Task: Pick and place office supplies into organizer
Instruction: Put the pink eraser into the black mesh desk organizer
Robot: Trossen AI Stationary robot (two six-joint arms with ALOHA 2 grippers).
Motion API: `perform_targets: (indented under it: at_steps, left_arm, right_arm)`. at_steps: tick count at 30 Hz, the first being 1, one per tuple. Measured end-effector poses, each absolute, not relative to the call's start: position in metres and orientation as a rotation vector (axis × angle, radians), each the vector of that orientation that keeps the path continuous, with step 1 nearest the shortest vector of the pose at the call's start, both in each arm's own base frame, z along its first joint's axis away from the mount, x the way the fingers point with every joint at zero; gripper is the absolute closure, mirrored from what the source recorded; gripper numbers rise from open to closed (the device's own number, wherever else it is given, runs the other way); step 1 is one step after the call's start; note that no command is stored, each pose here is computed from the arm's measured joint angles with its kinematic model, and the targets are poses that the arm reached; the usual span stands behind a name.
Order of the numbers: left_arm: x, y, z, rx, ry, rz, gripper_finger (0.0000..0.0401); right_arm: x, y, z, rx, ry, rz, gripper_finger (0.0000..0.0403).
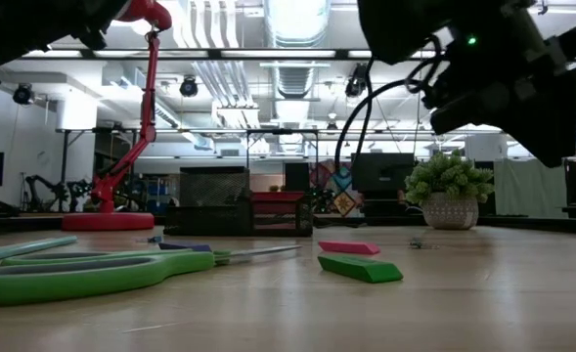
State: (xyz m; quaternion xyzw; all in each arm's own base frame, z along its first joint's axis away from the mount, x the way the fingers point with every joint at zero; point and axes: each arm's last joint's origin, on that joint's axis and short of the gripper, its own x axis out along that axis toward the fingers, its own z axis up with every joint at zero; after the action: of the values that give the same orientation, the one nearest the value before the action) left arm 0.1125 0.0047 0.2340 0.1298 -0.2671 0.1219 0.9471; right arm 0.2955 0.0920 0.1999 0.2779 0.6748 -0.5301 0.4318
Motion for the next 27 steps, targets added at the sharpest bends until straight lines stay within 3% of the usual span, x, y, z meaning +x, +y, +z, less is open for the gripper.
perform_targets:
  at_steps: [10,19,27]
  left_arm:
    - [0.113,0.005,0.233,0.298,-0.536,0.257,0.0246]
    - [0.113,0.005,0.233,0.299,-0.536,0.257,0.0246]
    - [0.113,0.005,0.232,0.299,-0.534,0.257,0.0246]
  right_arm:
    - [0.293,0.112,0.195,0.816,1.525,-1.456,0.0205]
    - [0.284,0.117,0.177,0.954,1.563,-1.554,0.0212]
    - [0.275,0.119,0.160,0.973,1.390,-1.689,0.0219]
